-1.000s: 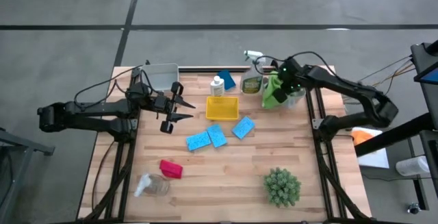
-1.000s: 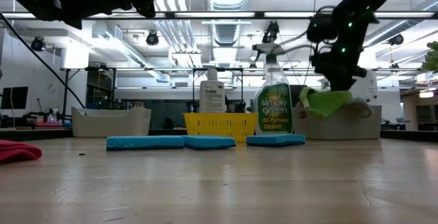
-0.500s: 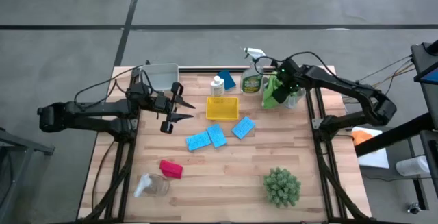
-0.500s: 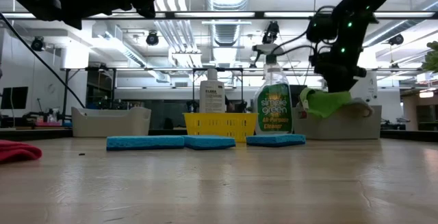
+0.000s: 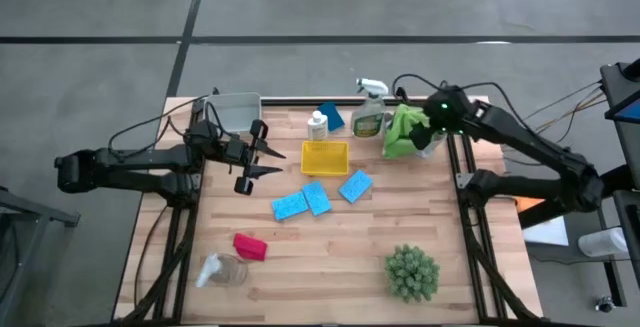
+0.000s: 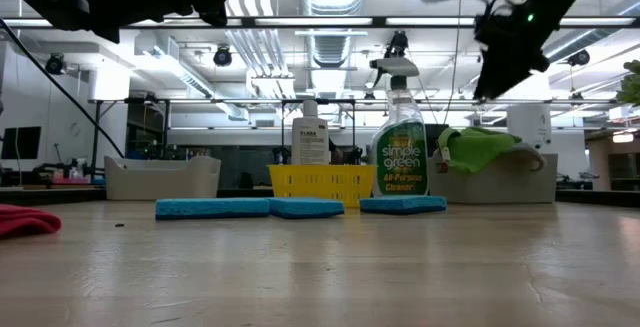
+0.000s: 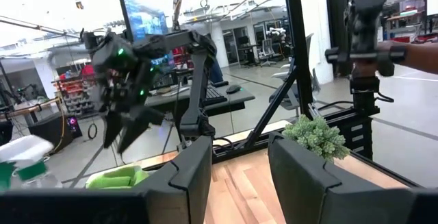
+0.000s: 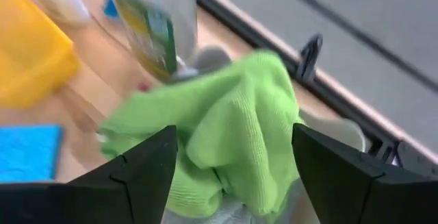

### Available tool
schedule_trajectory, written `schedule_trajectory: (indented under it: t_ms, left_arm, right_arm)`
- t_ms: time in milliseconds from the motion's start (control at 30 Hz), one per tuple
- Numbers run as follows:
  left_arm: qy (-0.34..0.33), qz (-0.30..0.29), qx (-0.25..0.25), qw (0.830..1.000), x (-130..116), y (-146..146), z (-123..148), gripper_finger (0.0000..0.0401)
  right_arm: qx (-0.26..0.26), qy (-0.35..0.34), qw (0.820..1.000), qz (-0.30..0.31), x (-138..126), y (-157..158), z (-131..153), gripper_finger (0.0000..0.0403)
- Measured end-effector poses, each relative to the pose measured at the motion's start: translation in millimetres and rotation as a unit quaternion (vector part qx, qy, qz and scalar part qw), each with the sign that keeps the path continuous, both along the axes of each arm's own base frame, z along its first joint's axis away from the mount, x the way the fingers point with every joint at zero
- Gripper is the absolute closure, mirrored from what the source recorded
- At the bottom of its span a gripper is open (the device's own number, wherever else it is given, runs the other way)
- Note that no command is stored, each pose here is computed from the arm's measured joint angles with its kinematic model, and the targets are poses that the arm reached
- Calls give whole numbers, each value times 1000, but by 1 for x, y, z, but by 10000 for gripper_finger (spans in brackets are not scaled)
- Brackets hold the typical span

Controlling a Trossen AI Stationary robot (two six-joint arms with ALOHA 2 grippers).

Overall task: Pick & Place Kitchen Items
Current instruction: Put the green spray bottle into the left gray bin

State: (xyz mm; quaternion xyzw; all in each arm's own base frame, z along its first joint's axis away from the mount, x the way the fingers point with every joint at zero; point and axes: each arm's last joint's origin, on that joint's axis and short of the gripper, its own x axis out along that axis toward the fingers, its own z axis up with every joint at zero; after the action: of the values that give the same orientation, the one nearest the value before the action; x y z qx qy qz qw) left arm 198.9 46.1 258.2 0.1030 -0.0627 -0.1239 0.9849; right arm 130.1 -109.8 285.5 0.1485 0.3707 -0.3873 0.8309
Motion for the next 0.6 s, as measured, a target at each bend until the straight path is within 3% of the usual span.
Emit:
schedule_trajectory:
  t_ms: [167, 400, 600]
  left_arm:
    - [-4, 0, 1, 1000, 0, 0, 1, 255]
    - [-26, 4, -14, 1000, -1, 0, 6, 255]
    - [41, 88, -74, 993, 6, 7, -4, 255]
  right_arm:
    - [-66, -129, 987, 72, -3, 21, 26, 119]
    - [-164, -334, 908, 194, 10, 51, 31, 119]
    - [-177, -402, 861, 258, 30, 72, -3, 119]
